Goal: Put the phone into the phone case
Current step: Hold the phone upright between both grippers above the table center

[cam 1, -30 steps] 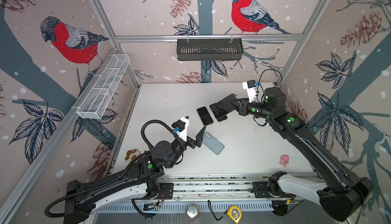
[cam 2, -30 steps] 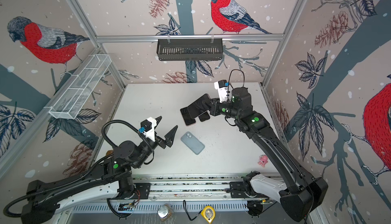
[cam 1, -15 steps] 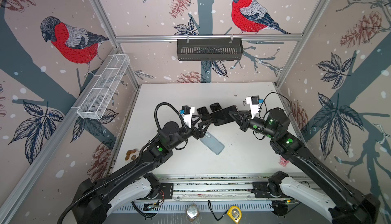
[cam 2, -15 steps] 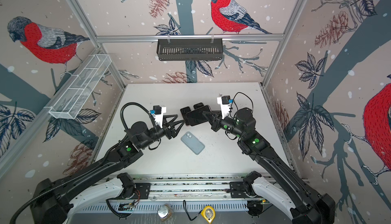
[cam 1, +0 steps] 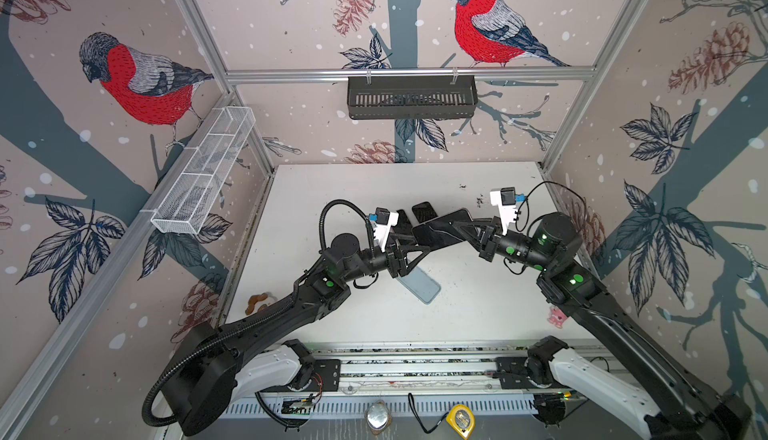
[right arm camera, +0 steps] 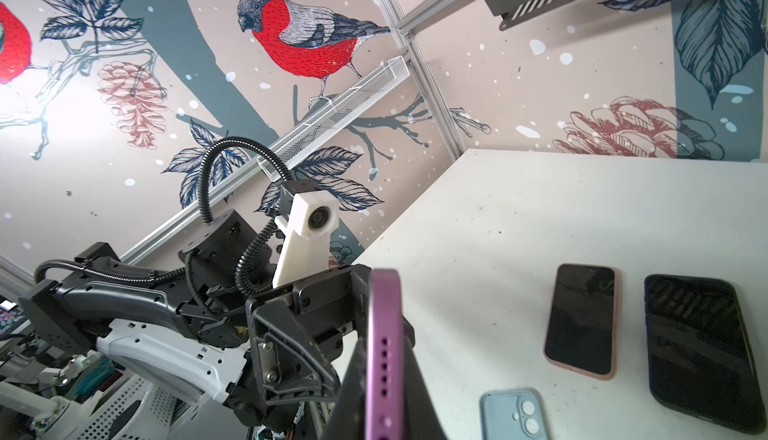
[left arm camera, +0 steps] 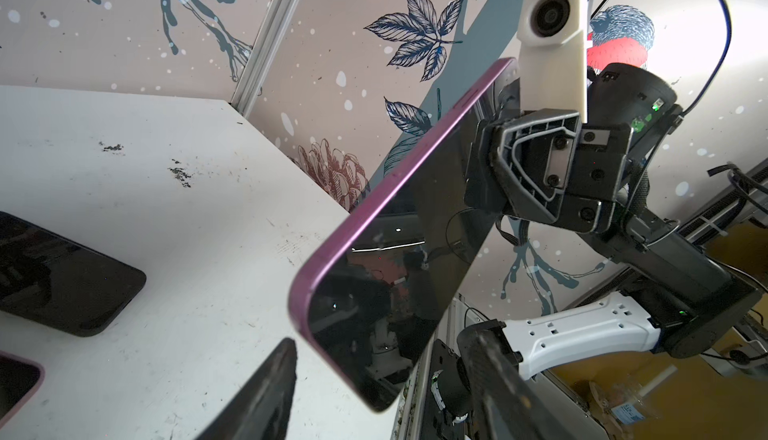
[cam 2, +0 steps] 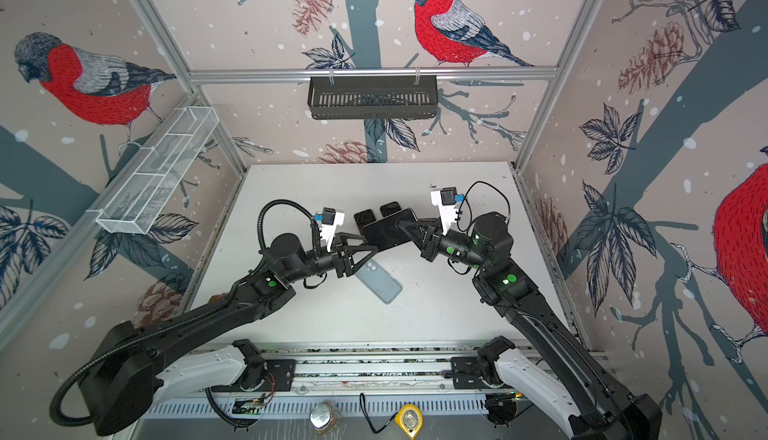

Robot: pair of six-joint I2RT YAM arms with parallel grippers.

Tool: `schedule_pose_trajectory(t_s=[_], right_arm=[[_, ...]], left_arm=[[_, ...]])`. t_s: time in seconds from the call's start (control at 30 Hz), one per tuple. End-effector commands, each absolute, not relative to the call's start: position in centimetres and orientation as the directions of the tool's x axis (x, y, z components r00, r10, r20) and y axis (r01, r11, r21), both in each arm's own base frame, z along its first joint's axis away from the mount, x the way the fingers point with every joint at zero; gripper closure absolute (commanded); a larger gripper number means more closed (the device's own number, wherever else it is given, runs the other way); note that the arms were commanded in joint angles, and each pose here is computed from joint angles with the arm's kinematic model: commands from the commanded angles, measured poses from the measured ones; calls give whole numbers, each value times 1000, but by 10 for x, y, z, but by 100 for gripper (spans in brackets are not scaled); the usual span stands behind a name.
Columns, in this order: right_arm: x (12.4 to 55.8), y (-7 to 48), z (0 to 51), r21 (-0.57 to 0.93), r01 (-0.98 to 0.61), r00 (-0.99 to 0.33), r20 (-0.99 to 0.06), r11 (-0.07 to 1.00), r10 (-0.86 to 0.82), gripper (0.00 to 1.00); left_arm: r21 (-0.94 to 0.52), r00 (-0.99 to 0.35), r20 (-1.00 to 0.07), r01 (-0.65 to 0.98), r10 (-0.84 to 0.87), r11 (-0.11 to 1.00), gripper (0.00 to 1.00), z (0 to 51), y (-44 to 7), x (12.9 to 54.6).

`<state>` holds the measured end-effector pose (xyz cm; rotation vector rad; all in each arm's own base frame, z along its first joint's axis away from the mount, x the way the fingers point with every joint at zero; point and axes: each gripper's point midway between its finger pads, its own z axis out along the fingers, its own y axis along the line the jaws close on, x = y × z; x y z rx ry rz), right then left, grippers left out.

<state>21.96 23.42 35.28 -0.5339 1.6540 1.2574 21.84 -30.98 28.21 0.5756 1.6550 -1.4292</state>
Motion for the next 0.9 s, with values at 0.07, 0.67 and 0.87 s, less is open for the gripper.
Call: schedule_pose_trajectory(t_s=[0.07,0.67,0.87], right_arm=[[210,234,372,510,-821,-450,-855,257,259,99],[215,231,363,552,-802,-495,-828,229,262,70],[234,211,333,552,-736,-531,-830,391,173,34]], left_arm=[[-532,-492,-838,833,-234,152,39,310,-310,212],[-521,-498,-835,852,-233,46,100,331,-312,204],[-472,-456,-881,859,-122,197,100,324,-288,229]])
